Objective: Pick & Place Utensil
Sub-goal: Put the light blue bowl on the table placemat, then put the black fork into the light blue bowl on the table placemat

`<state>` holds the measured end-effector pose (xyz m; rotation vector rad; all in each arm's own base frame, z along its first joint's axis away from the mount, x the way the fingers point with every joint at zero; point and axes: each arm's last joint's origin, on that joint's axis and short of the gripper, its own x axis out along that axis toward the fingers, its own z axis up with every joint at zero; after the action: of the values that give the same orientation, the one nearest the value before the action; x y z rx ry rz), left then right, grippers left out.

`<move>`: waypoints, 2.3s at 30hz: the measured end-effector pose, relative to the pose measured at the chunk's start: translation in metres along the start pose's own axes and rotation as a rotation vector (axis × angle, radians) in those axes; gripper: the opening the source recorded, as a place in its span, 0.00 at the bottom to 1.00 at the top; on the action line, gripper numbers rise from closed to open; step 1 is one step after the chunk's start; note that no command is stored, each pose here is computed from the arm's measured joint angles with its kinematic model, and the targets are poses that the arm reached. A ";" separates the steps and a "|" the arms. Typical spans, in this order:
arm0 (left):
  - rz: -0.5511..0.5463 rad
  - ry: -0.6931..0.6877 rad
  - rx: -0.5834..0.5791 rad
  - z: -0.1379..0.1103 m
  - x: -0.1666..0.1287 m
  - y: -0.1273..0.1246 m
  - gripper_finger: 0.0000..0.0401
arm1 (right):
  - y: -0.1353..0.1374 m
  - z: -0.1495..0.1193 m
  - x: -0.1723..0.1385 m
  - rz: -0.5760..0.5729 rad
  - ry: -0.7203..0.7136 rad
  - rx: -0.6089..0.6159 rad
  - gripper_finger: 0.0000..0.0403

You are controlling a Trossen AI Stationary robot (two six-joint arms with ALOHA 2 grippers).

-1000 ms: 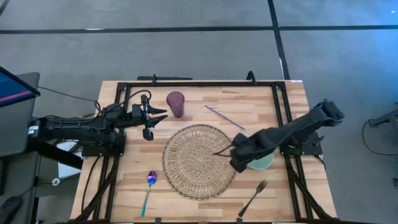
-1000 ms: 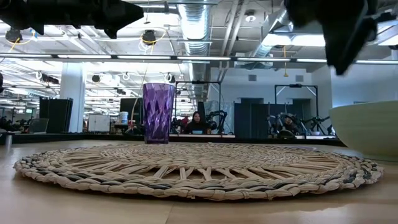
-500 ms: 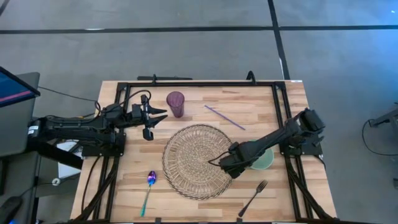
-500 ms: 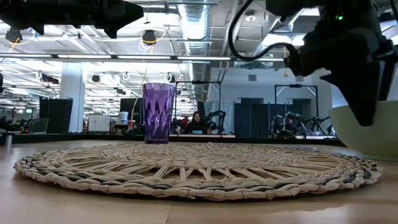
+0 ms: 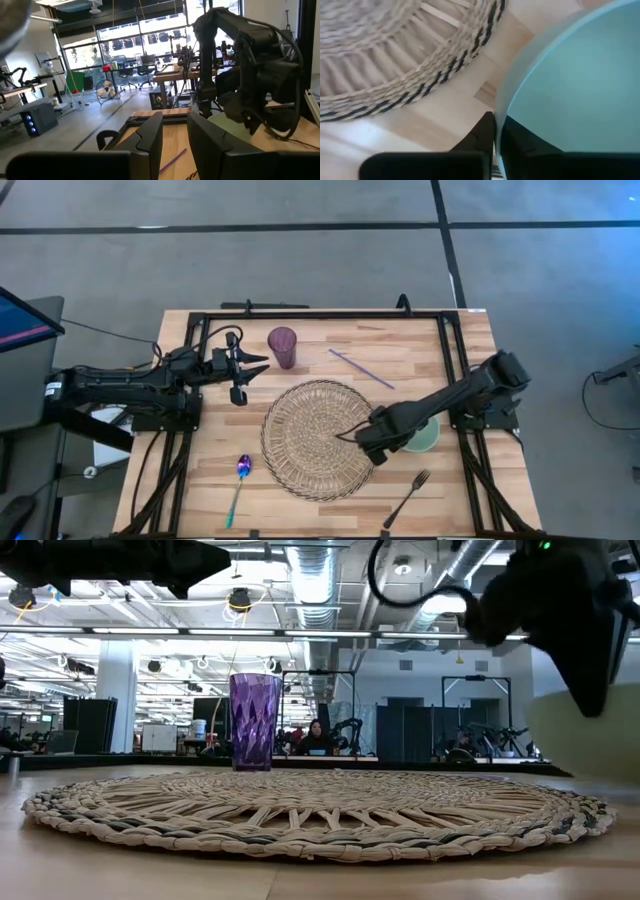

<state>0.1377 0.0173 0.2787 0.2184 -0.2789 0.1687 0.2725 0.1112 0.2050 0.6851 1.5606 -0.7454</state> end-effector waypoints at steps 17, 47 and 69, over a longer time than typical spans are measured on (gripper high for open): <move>-0.004 0.016 0.001 -0.003 0.002 -0.001 0.23 | 0.079 0.045 -0.060 0.389 -0.508 -0.616 0.01; -0.012 0.058 0.001 -0.010 0.008 -0.002 0.23 | 0.118 0.051 -0.042 0.227 -0.167 -0.869 0.12; -0.012 0.058 0.001 -0.010 0.008 -0.002 0.23 | 0.120 0.047 -0.070 0.332 -0.142 -0.825 0.28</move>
<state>0.1478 0.0185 0.2712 0.2158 -0.2200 0.1630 0.4027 0.1475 0.2616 0.2472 1.4079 0.1190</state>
